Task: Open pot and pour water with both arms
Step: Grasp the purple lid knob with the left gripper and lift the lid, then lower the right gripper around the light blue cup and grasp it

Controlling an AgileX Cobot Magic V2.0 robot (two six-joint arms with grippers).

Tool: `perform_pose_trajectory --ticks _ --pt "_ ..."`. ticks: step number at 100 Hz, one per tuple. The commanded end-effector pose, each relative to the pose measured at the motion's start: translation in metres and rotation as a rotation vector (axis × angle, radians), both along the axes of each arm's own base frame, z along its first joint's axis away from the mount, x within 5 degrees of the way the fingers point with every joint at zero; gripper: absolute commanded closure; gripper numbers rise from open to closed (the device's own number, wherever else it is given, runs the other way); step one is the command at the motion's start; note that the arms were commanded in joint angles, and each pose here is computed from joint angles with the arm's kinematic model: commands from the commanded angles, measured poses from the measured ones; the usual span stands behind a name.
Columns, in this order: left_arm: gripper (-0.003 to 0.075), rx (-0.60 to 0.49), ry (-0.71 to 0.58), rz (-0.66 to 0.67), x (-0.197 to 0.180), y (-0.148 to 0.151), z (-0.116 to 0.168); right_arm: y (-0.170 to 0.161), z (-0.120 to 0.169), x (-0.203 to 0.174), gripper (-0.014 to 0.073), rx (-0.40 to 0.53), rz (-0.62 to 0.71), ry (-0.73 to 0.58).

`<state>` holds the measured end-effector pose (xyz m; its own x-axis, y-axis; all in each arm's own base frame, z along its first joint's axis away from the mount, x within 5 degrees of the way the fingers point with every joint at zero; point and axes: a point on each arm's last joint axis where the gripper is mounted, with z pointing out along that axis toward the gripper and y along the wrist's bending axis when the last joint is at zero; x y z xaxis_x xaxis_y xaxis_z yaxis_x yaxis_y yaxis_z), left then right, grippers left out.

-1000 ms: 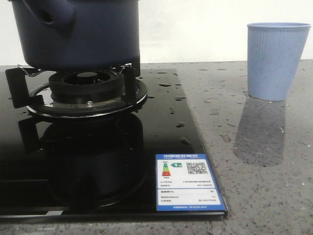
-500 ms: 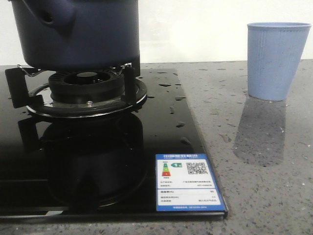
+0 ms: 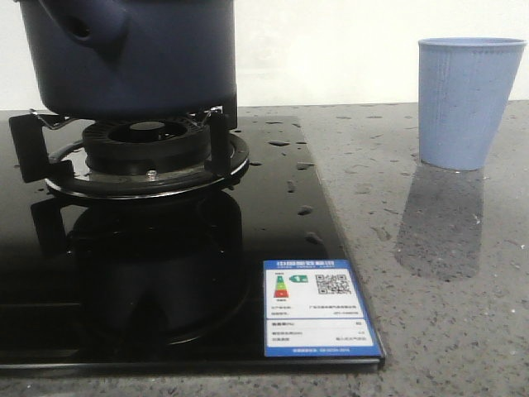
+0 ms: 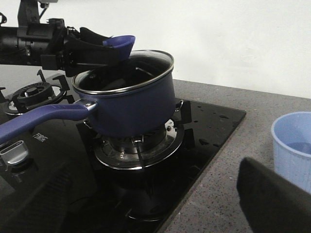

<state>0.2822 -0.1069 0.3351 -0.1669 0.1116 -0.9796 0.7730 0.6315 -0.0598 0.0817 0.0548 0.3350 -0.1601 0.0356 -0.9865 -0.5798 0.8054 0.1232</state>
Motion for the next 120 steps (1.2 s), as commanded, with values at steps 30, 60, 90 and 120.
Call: perform_pose_trajectory --ticks 30,60,90,120 --pt "0.0289 -0.082 -0.057 -0.065 -0.007 -0.004 0.022 -0.004 0.015 0.004 -0.0008 0.047 -0.057 -0.054" --pt "0.0468 -0.116 -0.087 -0.059 -0.005 -0.004 0.034 -0.014 0.019 0.010 -0.0006 0.035 -0.183 -0.113" --pt "0.0468 -0.201 -0.211 -0.047 -0.025 0.000 0.078 -0.035 0.017 0.025 -0.0006 -0.061 -0.438 -0.215" --pt "0.0468 -0.221 -0.337 -0.052 -0.064 0.007 0.111 -0.028 -0.022 0.068 -0.0006 -0.129 -0.398 0.021"
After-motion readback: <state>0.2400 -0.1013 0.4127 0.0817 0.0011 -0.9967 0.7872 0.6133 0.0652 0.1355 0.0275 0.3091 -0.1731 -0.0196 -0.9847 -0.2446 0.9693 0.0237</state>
